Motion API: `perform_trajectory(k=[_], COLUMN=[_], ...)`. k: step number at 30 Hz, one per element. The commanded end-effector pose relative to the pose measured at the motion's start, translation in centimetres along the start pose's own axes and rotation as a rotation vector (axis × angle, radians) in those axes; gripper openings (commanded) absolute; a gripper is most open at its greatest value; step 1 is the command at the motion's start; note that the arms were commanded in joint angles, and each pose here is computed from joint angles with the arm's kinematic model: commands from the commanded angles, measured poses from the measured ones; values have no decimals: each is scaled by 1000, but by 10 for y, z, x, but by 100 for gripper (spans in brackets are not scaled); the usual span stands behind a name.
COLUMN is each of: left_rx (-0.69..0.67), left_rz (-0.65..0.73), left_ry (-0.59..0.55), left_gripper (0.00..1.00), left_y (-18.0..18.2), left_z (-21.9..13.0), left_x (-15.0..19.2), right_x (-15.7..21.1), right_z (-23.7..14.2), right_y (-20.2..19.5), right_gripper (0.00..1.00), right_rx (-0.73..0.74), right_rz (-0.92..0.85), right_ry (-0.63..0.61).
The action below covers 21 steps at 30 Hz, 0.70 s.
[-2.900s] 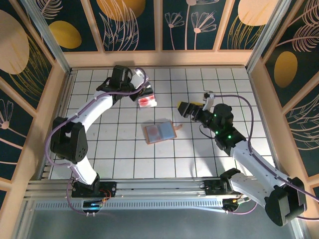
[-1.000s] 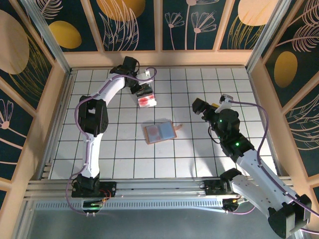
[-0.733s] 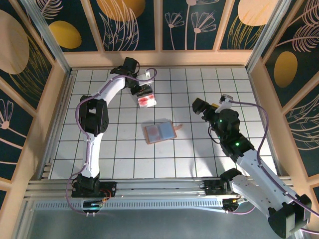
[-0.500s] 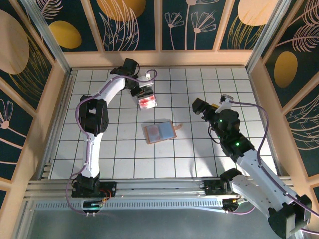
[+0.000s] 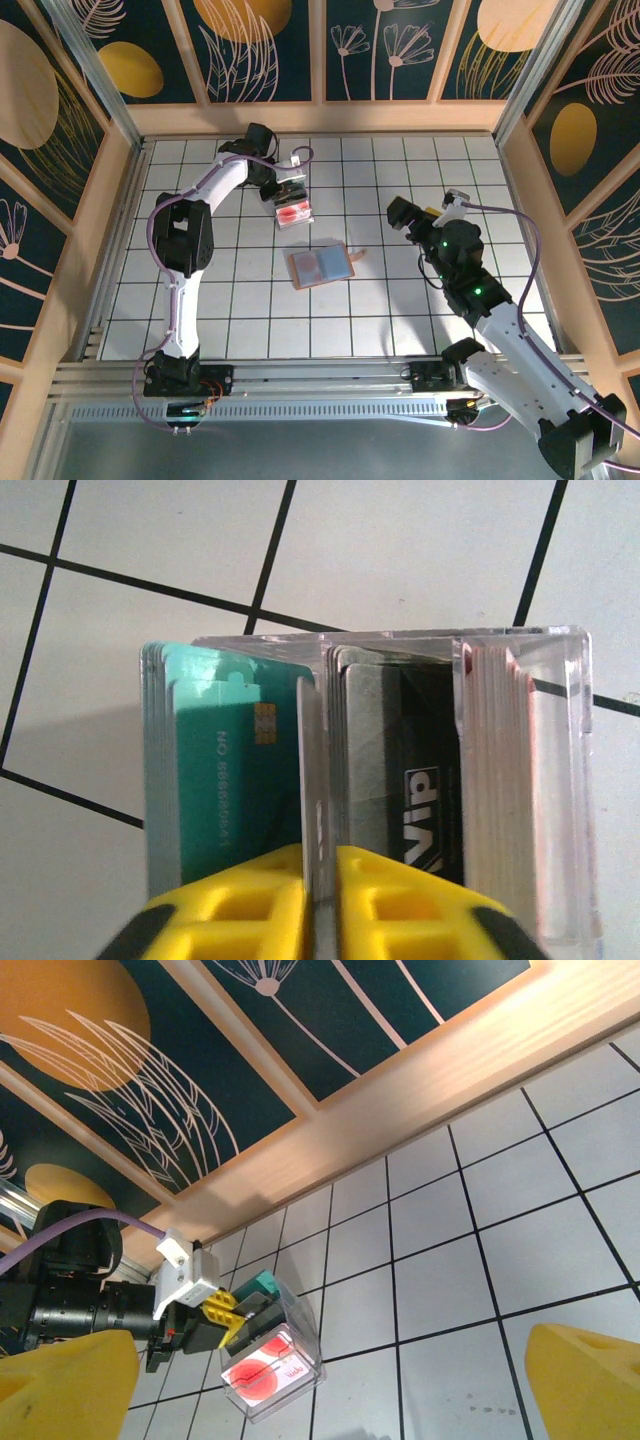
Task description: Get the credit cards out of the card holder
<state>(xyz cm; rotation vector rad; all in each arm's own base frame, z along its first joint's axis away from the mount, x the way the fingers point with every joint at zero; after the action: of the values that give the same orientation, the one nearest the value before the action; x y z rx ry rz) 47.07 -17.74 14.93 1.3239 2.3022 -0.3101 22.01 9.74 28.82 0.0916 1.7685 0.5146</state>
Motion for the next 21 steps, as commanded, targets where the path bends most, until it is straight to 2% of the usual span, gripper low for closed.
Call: perform_trajectory(k=[1,7,11,18,21], left_rx=[66,29,-47,-364,-460], left_rz=[-19,-34,-46,-145,-173], left_ry=[7,-28,-50,-129,-144], left_gripper=[19,20,19,21,22], left_y=[-7,-4,2,27,33], left_z=[-16,-31,-42,-57,-62], left_x=[-5,-17,-22,-28,-25], right_x=[-1,1,3,6,6], right_z=[-3,-3,-4,-3,-2], right_y=[2,4,4,5,5], right_gripper=[99,99,99,99,99], right_rx=[-14,-14,-5,17,25], right_rz=[18,8,0,-19,-24], right_ry=[-18,-5,5,25,27])
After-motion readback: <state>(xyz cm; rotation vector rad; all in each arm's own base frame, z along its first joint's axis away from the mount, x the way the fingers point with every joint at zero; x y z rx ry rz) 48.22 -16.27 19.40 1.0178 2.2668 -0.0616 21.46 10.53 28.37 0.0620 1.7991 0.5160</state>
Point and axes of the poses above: each hand's point on the last joint's axis, 136 mm out from that joint toward the fingers, its own z axis out along the fingers, its own y axis along the line the jaws close on, x = y × z, the point moved 8 cm from there along -z, back along the fingers, and after that the axes turned 14 degrees about -z, right-handed, at the moved point
